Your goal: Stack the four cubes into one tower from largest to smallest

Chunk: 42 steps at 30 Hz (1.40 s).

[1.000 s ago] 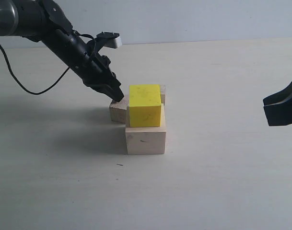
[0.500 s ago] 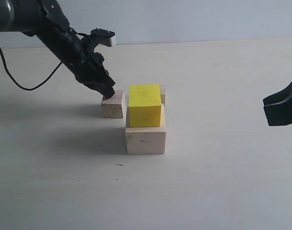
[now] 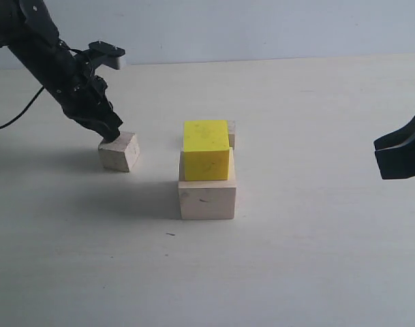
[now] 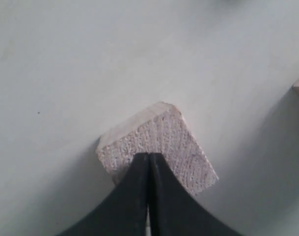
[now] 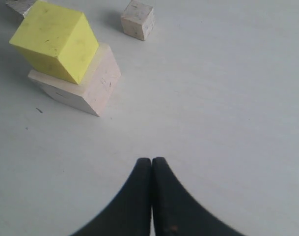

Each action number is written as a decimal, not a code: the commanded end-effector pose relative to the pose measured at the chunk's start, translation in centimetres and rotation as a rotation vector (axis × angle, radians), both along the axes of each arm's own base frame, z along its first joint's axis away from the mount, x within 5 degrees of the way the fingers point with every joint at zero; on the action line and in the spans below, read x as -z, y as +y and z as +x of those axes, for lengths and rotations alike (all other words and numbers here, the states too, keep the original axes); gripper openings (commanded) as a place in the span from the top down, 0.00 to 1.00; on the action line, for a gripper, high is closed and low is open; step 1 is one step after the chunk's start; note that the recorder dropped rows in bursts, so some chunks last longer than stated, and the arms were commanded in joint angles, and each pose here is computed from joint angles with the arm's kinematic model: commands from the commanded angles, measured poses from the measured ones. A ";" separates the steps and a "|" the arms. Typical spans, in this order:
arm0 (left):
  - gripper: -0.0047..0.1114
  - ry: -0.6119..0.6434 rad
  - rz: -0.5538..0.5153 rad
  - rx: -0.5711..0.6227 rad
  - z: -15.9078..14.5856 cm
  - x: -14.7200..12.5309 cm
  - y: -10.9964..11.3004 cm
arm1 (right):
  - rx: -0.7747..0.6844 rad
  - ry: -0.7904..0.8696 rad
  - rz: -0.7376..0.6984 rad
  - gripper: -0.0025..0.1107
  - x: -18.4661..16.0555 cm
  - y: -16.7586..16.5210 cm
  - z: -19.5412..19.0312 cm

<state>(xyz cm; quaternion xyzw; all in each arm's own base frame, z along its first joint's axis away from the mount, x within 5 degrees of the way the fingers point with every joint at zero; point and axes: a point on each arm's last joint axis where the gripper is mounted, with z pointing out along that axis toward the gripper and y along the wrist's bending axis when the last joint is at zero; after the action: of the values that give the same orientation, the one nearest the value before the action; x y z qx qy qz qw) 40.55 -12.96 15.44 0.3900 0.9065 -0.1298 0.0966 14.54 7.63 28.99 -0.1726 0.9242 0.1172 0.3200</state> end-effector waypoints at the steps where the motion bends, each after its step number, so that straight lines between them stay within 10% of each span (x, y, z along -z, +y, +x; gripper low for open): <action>1: 0.96 -0.011 0.099 -0.023 -0.4 -0.2 1.5 | -0.005 -0.008 -0.010 0.98 0.0 -0.1 0.0; 14: 0.96 -0.171 0.047 -0.121 -1.4 -6.7 1.2 | -0.004 -0.004 -0.004 0.98 0.0 -0.1 -0.1; 23: 0.35 -0.211 0.130 -0.121 -2.8 -6.8 -2.9 | -0.004 0.000 -0.002 0.98 0.1 0.0 -0.1; 42: 0.30 -0.152 0.304 -0.173 -2.9 -4.1 -3.1 | -0.004 0.000 -0.002 0.98 0.1 0.0 -0.1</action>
<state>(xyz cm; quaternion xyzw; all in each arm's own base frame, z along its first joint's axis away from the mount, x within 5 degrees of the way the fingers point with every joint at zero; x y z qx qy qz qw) 37.71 -15.88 20.08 0.3351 0.9326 0.0488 0.1249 14.50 7.63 28.96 -0.1725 0.9252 0.1174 0.3170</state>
